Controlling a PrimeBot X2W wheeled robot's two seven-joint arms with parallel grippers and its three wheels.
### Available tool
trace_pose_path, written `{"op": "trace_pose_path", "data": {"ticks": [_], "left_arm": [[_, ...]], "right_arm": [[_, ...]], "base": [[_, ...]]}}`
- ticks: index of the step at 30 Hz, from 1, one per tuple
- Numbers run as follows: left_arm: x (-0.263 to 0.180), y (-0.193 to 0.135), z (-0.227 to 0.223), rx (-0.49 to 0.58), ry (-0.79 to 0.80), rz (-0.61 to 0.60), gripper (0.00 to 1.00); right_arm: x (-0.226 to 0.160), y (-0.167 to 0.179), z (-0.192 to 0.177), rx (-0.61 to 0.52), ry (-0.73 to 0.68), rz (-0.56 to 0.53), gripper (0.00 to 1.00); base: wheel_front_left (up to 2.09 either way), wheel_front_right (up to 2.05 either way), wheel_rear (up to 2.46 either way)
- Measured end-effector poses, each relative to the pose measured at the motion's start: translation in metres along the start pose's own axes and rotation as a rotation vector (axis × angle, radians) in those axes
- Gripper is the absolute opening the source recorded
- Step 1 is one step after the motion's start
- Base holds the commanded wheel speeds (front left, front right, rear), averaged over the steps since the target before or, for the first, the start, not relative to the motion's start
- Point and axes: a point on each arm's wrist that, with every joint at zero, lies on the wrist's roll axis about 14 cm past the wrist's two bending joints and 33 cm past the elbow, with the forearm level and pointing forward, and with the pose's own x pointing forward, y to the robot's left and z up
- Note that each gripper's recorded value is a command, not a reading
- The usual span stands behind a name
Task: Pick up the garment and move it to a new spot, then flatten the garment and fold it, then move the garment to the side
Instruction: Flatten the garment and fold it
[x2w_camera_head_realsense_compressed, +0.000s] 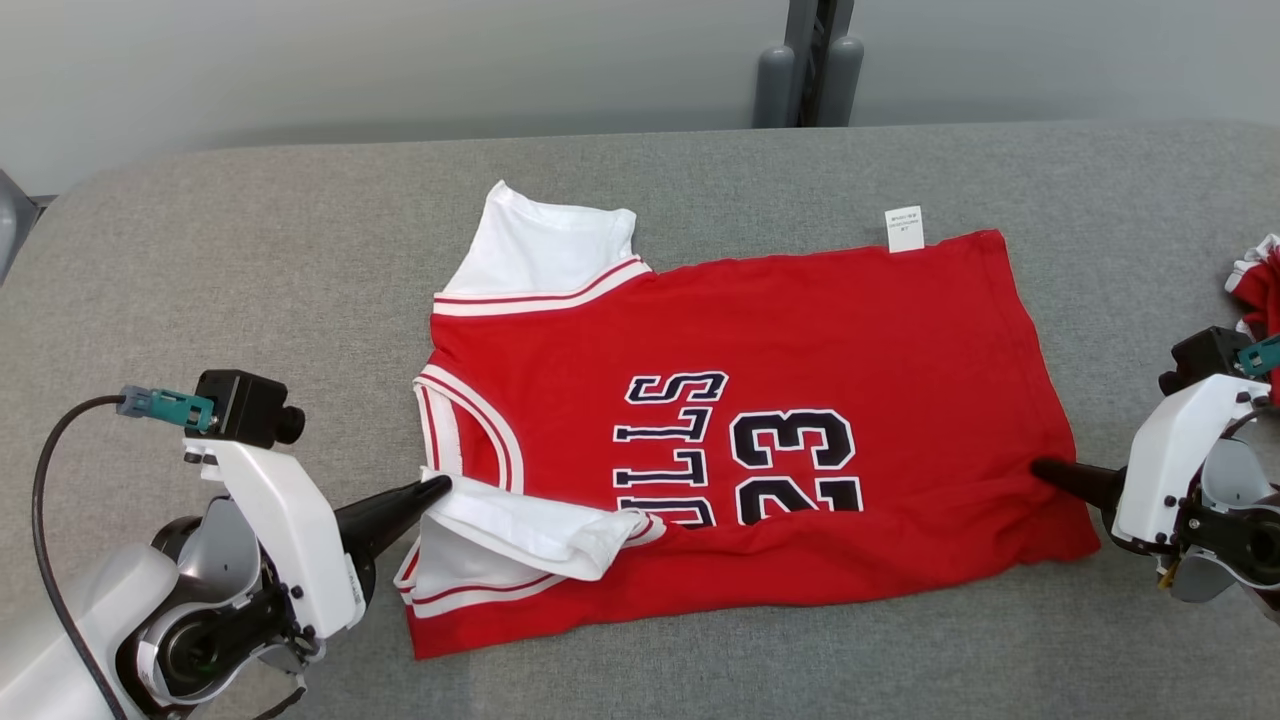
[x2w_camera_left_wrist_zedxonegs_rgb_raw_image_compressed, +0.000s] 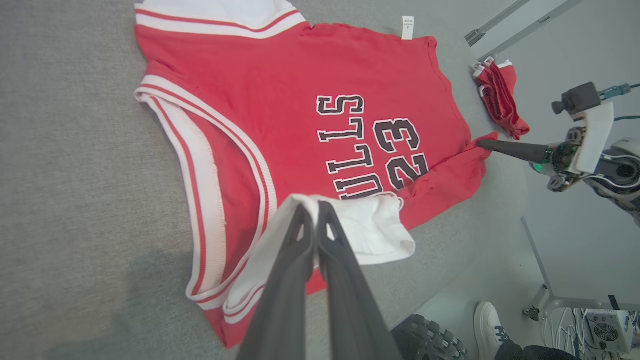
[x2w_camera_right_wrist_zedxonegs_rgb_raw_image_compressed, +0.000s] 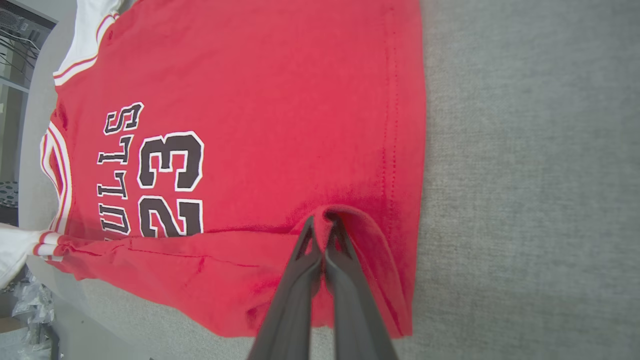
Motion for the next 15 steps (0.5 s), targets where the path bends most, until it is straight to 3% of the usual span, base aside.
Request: {"op": "trace_pose_path", "data": {"ticks": [15], "left_arm": [[0.022, 0.022, 0.017, -0.013, -0.057, 0.078, 0.0]], "right_arm": [[0.012, -0.001, 0.015, -0.02, -0.085, 0.003, 0.0]], "base": [[0.0, 0.0, 0.0]]}}
